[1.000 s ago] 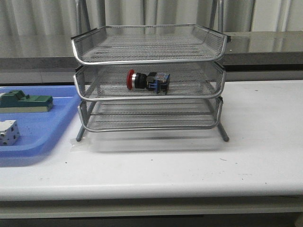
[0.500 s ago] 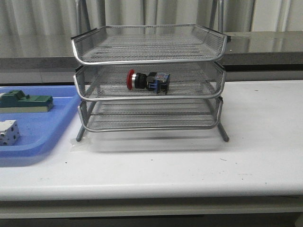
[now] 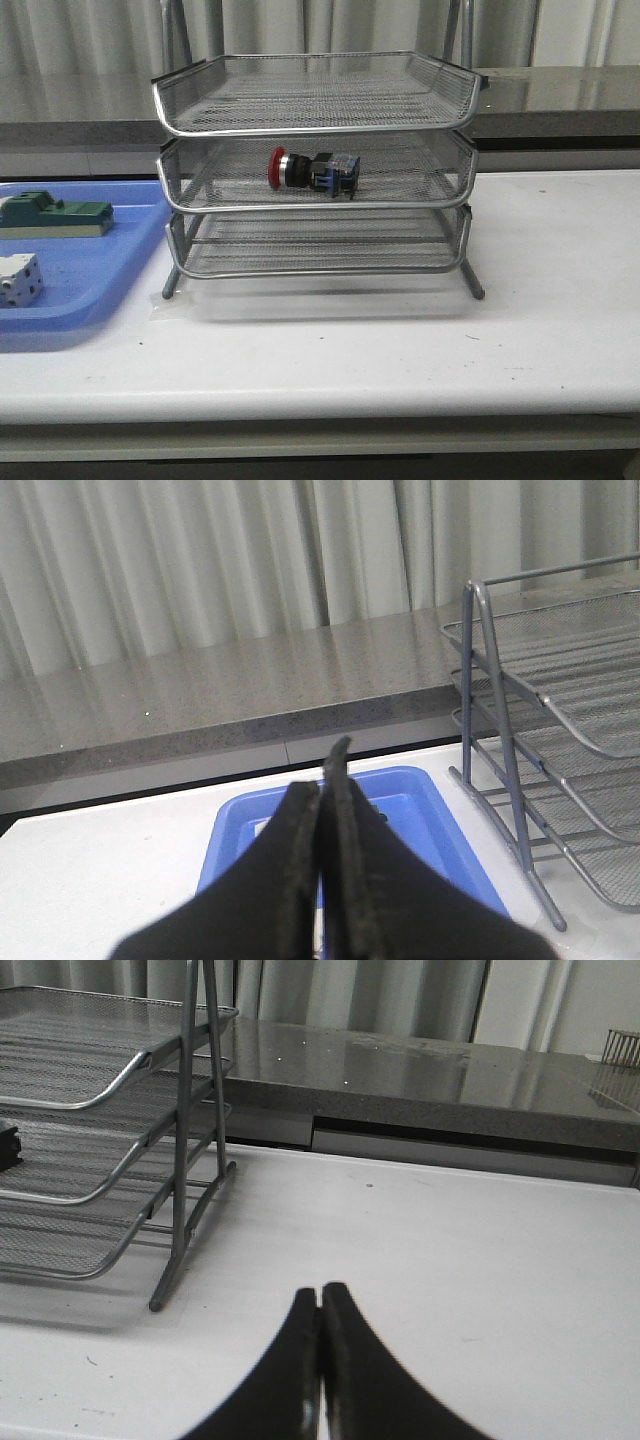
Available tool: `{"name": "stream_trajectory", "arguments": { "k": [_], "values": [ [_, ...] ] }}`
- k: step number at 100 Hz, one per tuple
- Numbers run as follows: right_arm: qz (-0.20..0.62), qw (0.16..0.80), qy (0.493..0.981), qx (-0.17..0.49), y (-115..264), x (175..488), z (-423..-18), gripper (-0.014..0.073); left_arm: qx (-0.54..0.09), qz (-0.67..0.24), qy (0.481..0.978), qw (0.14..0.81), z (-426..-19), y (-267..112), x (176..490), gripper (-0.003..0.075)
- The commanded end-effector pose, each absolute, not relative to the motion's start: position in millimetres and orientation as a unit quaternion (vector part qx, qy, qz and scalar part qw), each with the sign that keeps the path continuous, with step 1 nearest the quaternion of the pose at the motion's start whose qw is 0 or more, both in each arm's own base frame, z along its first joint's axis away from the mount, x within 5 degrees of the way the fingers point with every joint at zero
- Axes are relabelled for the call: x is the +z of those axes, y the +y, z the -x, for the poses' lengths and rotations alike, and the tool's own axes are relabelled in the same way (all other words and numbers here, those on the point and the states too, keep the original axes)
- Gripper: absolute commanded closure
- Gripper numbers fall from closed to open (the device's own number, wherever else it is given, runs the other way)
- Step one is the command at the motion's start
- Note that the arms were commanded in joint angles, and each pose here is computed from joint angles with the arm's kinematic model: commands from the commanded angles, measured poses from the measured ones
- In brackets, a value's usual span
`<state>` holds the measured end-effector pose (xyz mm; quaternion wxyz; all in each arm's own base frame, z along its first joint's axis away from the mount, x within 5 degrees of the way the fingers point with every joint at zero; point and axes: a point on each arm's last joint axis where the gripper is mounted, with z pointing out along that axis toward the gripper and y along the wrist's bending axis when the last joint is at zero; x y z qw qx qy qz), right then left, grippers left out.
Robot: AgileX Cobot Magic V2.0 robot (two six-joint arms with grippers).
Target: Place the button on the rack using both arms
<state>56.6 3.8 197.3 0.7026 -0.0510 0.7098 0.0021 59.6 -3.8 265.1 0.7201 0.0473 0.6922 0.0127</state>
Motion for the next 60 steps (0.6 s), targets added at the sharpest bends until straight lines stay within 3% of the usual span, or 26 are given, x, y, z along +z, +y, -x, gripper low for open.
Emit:
{"name": "stream_trajectory", "arguments": {
  "k": [1,60],
  "values": [
    [0.058,0.735,0.675,0.001,5,205,-55,0.0652,0.016,-0.032,0.660,0.750,-59,-2,279,0.0741],
    [0.058,0.735,0.675,0.001,5,205,-55,0.0652,0.001,-0.018,0.653,0.757,-52,-1,219,0.0741]
  ]
}}
